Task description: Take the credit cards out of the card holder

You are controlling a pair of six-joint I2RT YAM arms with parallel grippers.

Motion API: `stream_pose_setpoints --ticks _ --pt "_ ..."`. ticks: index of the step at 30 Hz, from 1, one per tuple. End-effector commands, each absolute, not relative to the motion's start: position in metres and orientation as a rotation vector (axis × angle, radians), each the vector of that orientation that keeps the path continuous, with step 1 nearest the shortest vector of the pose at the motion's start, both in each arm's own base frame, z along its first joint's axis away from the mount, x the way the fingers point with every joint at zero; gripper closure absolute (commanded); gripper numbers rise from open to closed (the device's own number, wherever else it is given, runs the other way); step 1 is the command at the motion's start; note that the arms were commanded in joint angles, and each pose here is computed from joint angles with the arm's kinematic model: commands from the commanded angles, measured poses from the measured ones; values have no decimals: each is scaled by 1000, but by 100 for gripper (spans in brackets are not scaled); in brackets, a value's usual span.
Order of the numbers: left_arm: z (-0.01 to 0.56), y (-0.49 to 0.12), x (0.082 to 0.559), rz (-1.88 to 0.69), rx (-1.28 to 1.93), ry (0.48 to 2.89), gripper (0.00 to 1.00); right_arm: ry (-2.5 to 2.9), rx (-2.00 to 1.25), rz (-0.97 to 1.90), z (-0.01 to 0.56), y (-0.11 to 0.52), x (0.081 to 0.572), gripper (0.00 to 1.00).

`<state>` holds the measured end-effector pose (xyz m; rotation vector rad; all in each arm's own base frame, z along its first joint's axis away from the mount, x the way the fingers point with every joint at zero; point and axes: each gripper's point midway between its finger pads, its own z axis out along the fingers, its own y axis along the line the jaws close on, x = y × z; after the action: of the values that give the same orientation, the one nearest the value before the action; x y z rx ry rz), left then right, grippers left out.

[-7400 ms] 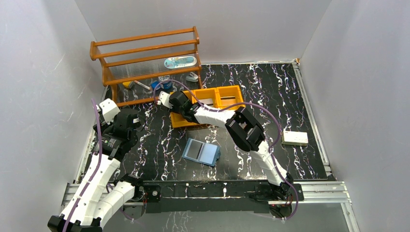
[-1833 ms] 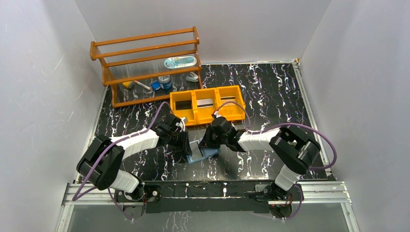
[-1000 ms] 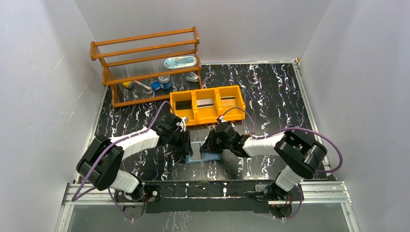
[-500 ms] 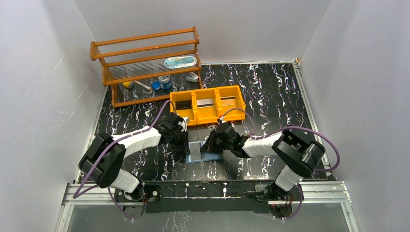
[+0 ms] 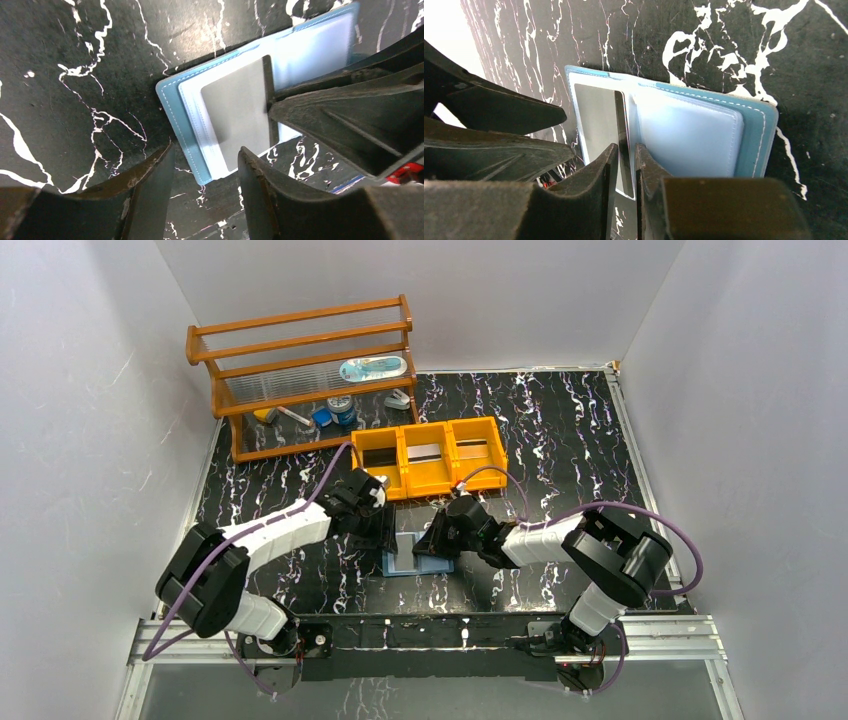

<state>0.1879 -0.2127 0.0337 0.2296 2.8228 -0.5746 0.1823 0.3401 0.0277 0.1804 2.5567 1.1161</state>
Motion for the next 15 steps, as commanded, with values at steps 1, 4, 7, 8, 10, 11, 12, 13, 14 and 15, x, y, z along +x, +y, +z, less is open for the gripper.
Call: stream_pose_setpoints --ticks 1,4,7,8,10,11,12,13,14,15 --pt "61 -219 198 -604 224 2764 51 2557 222 1081 21 334 183 73" --pt "64 -226 197 -662 233 2759 51 2555 227 1079 21 333 183 73" --pt "65 -239 192 -770 248 2756 52 2554 236 1076 21 331 183 73" --pt "63 -242 190 -800 248 2759 52 2551 237 1078 22 332 183 73" --pt "56 -243 187 -813 242 2783 53 2550 240 1077 22 331 183 73" --pt "52 -243 185 -815 238 2793 55 2550 241 1078 22 331 182 73" --pt "46 -242 182 -817 234 2806 56 2549 244 1079 23 331 183 73" --pt "43 -242 181 -829 232 2810 56 2550 241 1080 23 331 182 73" --pt "39 -242 178 -833 226 2817 57 2550 241 1081 22 331 182 73" --pt "35 -240 178 -823 214 2826 58 2552 240 1081 22 332 182 73"
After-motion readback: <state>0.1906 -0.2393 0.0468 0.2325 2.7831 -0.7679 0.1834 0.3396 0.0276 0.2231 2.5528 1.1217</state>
